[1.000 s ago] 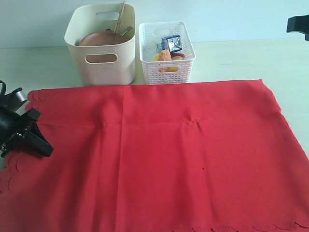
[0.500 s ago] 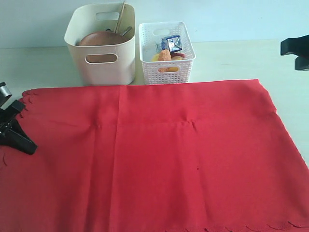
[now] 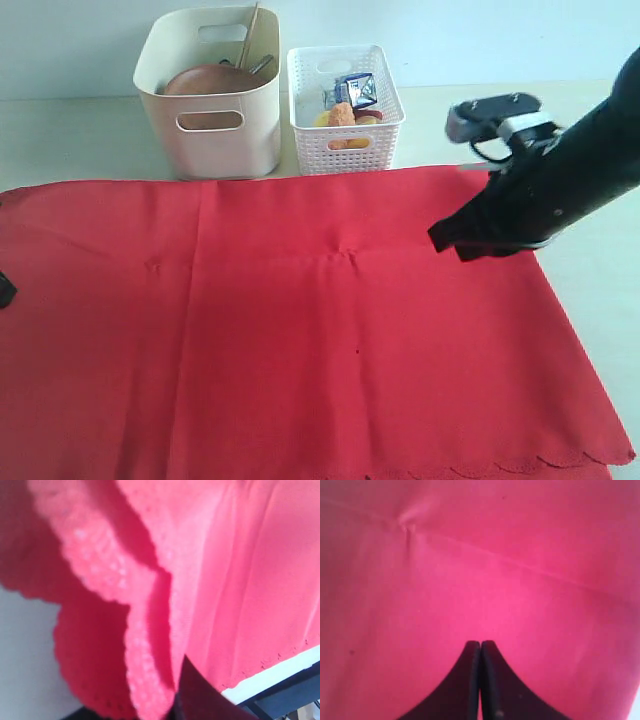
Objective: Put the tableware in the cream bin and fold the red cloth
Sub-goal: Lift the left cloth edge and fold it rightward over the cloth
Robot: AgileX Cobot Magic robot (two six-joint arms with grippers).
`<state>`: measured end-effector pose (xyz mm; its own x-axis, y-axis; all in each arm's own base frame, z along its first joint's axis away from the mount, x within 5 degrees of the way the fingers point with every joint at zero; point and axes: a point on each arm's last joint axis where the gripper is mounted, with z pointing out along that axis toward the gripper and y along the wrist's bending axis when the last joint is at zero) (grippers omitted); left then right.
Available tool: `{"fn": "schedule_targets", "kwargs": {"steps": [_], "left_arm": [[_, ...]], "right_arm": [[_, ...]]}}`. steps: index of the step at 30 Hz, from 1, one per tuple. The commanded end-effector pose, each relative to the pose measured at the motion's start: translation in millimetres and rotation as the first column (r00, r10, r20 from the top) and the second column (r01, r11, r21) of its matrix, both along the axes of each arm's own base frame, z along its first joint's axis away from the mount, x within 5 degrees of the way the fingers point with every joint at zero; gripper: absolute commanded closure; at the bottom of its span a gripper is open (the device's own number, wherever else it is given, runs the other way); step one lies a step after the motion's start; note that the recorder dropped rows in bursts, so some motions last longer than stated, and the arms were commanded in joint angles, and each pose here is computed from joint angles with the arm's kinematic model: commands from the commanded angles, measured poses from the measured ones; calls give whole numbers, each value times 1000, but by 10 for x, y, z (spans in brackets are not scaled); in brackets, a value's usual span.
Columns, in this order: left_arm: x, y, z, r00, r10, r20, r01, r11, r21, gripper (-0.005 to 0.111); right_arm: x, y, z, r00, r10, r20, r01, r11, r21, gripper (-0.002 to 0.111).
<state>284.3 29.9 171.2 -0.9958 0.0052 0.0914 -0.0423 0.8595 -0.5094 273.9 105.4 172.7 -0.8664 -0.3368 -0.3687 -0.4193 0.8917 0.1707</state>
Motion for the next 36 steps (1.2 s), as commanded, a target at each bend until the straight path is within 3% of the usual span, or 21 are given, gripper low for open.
{"fn": "schedule_targets", "kwargs": {"steps": [1, 13, 20, 36], "left_arm": [[-70, -11, 199, 999, -3, 39, 3, 1000, 8, 106], [-140, -181, 467, 991, -46, 122, 46, 999, 5, 106], [-99, -489, 544, 978, -141, 154, 144, 990, -5, 106], [79, -1271, 1066, 907, -253, 338, 301, 948, -99, 106]], "right_arm": [[50, 83, -265, 999, 22, -31, -24, 997, -75, 108], [97, 67, -694, 991, -42, -127, 26, 991, -129, 108], [88, 66, -826, 985, -49, -166, 26, 990, -140, 108], [90, 67, -839, 985, -53, -167, 30, 990, -139, 108]]}}
